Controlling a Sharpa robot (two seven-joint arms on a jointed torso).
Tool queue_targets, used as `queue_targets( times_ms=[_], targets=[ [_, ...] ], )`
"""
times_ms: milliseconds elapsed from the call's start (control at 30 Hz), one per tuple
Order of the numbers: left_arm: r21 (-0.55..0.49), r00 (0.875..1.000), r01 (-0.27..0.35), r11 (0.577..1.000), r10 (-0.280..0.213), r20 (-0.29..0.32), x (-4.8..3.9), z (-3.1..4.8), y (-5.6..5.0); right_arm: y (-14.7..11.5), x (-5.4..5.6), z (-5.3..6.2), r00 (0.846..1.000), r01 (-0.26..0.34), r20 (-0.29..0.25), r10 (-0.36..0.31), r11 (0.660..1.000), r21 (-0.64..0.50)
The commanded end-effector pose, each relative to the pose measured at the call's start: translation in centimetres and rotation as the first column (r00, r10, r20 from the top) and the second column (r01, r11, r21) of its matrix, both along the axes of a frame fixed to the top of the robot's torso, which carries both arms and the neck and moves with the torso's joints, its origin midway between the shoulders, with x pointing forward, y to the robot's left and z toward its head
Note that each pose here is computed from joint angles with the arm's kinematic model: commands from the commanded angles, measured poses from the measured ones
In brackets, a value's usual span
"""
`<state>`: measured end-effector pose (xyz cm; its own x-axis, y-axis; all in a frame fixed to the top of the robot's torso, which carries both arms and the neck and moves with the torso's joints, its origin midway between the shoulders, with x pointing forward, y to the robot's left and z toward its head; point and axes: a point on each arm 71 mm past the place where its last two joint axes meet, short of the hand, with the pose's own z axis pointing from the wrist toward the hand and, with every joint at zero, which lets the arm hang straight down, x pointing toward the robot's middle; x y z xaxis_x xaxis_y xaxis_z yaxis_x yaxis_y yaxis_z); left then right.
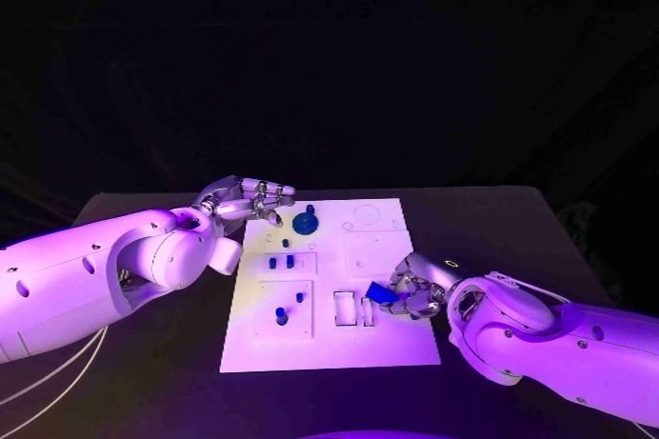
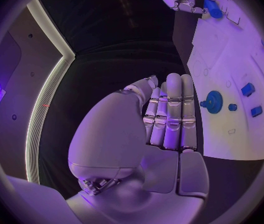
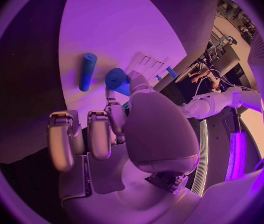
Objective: Assemble the parts on the task board
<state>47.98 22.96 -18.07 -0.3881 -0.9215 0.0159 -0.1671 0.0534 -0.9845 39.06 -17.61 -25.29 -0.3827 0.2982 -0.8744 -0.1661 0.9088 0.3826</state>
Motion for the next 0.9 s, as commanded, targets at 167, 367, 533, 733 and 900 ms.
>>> queue_targets(
  times_ms=[167, 367, 533, 733, 900],
  targets=[
    [-0.002, 1.000, 0.008, 1.000, -0.008, 0.021, 0.02, 0.16, -0.2, 0.5, -0.2, 0.9, 1.000, 0.026, 0.010, -0.027, 0.996, 0.090],
    [-0.002, 1.000, 0.012, 1.000, -0.012, 0.017, 0.03, 0.13, -0.2, 1.3, -0.6, 1.0, 1.000, 0.001, -0.015, 0.001, 0.995, 0.100],
    [-0.002, 1.000, 0.013, 1.000, -0.013, 0.016, 0.02, 0.12, -0.3, 2.4, -1.0, 0.8, 0.997, -0.027, -0.071, 0.034, 0.995, 0.096],
    [-0.001, 1.000, 0.018, 1.000, -0.018, 0.011, 0.00, 0.09, -0.4, 3.7, -1.1, 0.4, 0.991, -0.054, -0.115, 0.064, 0.995, 0.087],
    [-0.002, 0.999, 0.032, 0.999, -0.032, 0.006, -0.07, 0.08, -0.8, 4.6, -1.1, 0.0, 0.986, -0.076, -0.145, 0.087, 0.994, 0.077]
  ],
)
